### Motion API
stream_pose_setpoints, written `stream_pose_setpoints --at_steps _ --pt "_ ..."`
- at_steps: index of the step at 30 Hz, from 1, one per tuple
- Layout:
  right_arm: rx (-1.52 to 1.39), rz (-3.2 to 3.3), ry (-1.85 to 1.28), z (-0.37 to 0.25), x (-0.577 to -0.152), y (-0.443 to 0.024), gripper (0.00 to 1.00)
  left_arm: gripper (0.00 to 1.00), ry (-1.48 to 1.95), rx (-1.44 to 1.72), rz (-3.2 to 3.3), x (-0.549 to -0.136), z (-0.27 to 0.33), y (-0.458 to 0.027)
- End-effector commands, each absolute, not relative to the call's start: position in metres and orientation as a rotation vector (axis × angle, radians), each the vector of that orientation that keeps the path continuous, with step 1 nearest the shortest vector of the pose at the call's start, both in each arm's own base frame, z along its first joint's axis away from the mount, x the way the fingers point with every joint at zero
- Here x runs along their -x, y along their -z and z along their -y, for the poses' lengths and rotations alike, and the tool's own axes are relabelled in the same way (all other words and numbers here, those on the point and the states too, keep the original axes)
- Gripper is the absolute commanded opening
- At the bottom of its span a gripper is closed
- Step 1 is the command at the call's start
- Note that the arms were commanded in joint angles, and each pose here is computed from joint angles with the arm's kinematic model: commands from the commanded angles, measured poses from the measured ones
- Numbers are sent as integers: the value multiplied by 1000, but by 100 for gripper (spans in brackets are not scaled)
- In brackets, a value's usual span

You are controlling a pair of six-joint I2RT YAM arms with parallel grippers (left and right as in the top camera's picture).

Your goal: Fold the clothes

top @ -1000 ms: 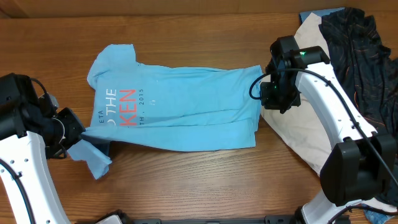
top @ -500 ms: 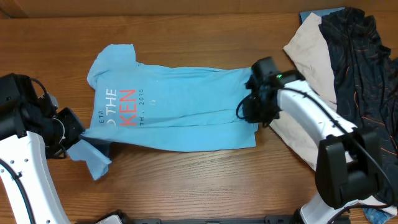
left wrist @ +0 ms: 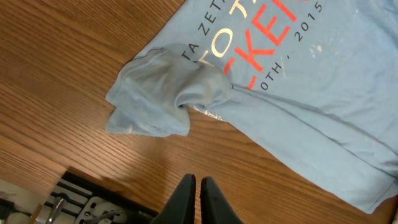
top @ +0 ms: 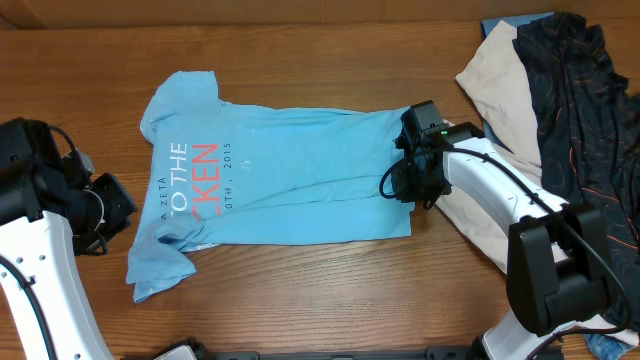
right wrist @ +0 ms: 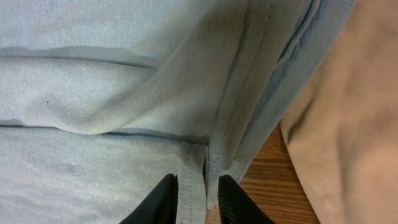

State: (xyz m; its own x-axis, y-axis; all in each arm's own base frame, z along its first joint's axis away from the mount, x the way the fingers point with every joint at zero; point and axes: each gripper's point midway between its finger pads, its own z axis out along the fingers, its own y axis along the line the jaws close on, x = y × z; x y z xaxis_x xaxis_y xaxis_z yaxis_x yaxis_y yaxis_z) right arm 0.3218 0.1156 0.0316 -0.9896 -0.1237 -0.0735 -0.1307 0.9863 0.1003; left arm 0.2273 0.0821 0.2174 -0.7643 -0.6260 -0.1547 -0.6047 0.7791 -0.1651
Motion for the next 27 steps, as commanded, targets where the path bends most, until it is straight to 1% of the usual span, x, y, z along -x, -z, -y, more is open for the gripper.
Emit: stream_pose_setpoints --at_steps 1,6,15,23,27 --pt "203 -3054 -174 -116 -322 -34 25 8 162 946 -2781 -227 -83 -216" --pt "205 -3045 -195 -119 -324 -34 25 9 162 945 -2781 -227 -83 -216" --pt "204 -3088 -191 -119 -322 -16 25 9 162 945 -2781 -227 -83 -216" --pt "204 -3094 -191 -119 -321 -15 25 9 162 945 -2782 -227 -83 -216" --pt "205 -3105 -222 -122 -319 -13 12 9 162 945 -2782 -227 -83 -216"
